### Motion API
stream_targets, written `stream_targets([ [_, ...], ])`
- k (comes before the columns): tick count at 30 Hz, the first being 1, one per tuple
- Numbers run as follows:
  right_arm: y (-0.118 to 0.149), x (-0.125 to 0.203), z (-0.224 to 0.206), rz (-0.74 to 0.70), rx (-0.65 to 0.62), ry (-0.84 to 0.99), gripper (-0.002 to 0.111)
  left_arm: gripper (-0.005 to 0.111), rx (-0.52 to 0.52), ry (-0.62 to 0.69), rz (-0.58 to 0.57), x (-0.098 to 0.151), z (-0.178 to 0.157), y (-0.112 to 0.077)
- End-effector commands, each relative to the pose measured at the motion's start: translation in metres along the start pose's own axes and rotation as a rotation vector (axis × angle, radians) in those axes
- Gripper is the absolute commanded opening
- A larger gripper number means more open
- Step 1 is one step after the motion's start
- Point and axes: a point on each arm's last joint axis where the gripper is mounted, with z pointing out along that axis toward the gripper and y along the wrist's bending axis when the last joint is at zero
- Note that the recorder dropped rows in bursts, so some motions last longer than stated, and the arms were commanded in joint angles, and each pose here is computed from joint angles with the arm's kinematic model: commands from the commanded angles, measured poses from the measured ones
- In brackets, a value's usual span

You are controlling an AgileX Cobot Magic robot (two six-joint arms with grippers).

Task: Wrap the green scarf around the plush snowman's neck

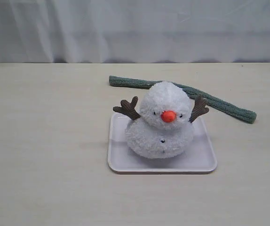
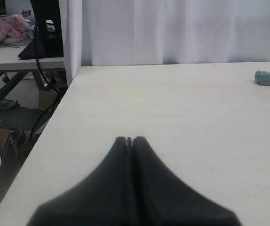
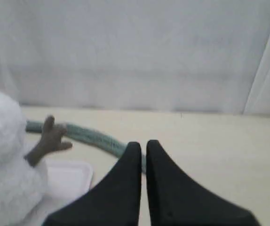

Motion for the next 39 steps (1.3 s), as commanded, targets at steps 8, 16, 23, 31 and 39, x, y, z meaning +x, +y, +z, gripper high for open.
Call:
stream_targets([
  [8,-0.002,-0.056,-0.020,0.325,-0.094,-0.673,0.004,0.000,0.005,-0.016,-0.002,-0.001,0.000,0.000],
  [16,-0.006,-0.106,-0.039,0.419,-0.128,-0.693,0.005,0.000,0.005,-0.016,-0.002,-0.001,0.000,0.000],
  [23,-0.010,-0.161,-0.044,0.256,-0.051,-0.519,0.037,0.000,0.005,-0.016,-0.002,-0.001,0.000,0.000],
  [31,-0.017,-0.183,0.003,0.124,0.049,-0.070,0.069,0.000,0.005,-0.016,-0.002,-0.001,0.000,0.000],
  [39,-0.012,-0.151,0.095,0.071,0.029,0.300,0.069,0.000,0.005,-0.016,-0.002,-0.001,0.000,0.000],
])
